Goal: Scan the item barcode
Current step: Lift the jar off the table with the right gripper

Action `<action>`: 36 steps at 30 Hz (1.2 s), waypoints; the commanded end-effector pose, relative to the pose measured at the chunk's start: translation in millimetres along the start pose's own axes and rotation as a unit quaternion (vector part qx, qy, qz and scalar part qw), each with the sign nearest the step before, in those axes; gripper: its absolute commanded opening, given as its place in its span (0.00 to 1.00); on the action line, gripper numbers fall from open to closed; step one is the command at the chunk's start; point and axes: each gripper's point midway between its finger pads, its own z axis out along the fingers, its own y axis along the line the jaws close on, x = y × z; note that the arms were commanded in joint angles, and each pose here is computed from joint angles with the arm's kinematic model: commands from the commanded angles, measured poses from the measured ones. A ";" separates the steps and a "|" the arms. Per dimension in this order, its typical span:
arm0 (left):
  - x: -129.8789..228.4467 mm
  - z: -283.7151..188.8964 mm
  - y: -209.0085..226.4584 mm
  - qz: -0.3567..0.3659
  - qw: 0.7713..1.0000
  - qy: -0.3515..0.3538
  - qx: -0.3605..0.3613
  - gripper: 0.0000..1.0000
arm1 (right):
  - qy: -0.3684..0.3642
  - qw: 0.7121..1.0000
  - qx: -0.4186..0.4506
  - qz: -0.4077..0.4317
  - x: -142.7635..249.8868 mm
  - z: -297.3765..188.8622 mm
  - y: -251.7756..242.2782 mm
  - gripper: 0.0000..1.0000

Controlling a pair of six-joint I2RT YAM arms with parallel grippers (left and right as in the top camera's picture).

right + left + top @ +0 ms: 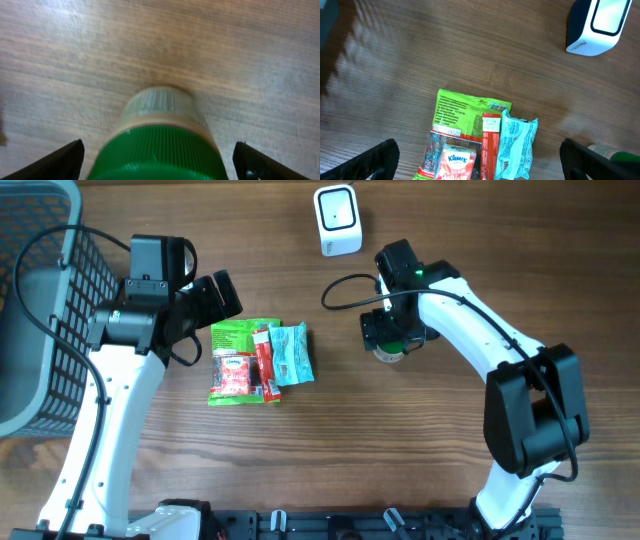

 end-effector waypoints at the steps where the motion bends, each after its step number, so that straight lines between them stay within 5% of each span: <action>1: -4.6 -3.4 2.9 0.003 1.000 -0.009 -0.005 1.00 | 0.007 1.000 -0.005 -0.006 2.9 8.6 1.4 0.95; 36: -4.7 -3.4 2.8 0.003 1.000 -0.009 -0.005 1.00 | 0.027 0.998 -0.007 0.049 19.4 22.5 0.5 0.88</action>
